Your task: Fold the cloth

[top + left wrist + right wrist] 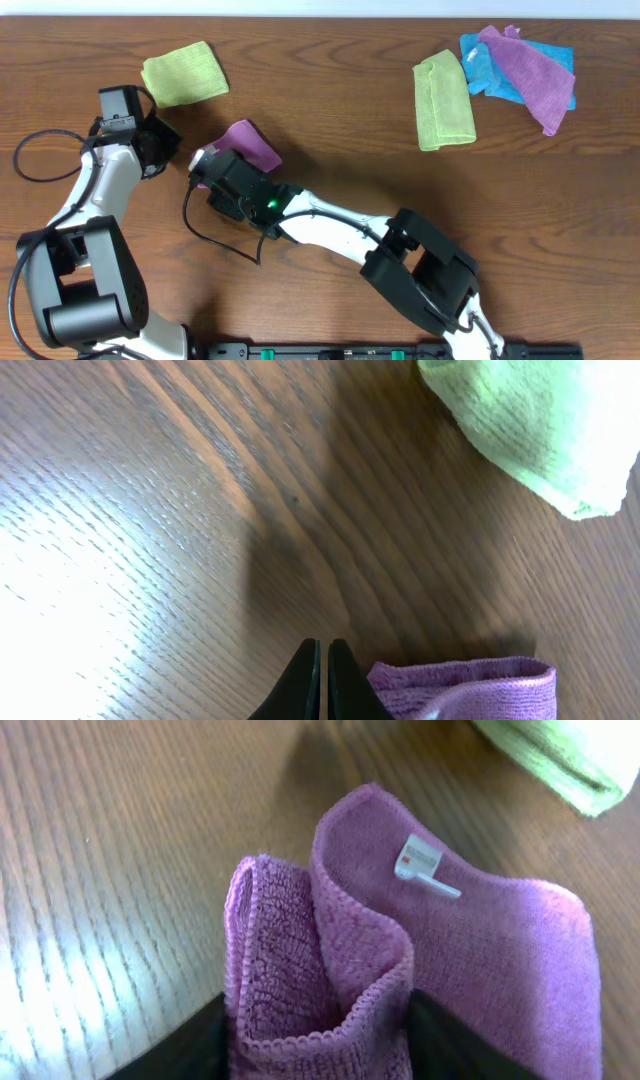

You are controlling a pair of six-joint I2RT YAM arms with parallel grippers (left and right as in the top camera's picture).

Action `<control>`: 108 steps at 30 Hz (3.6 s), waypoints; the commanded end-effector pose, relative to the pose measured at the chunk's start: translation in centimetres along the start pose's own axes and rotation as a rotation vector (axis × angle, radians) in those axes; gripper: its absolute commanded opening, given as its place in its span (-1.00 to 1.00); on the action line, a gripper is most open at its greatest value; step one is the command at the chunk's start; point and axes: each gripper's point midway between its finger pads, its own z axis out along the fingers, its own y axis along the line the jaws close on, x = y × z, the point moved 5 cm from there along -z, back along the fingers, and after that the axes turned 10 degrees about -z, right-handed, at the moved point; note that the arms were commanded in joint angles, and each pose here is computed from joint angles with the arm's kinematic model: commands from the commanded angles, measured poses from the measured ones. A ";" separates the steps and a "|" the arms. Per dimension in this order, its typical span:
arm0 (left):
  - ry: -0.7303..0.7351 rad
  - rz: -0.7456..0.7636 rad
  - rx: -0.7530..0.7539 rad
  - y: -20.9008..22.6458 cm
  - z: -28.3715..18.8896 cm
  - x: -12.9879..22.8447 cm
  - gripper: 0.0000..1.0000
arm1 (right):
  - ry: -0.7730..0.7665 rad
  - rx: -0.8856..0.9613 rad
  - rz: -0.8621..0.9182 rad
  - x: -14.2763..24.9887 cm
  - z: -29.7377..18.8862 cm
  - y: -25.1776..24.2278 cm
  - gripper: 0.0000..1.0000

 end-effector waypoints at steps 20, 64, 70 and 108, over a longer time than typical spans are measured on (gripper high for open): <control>-0.103 -0.029 0.077 -0.8 -4.1 -3.6 -0.88 | -0.079 -0.011 0.033 -4.1 -5.5 -1.3 0.43; -0.047 -0.029 0.118 -1.3 -4.4 -2.8 -0.88 | 0.014 -0.116 0.108 1.2 1.0 0.1 0.26; -0.047 -0.029 0.118 -1.3 -4.4 -2.9 -0.88 | 0.026 -0.123 0.104 1.4 1.0 0.5 0.28; -0.066 -0.024 0.153 -1.7 -5.8 -3.1 -0.74 | -0.011 -0.170 0.112 -1.4 -3.0 0.6 0.60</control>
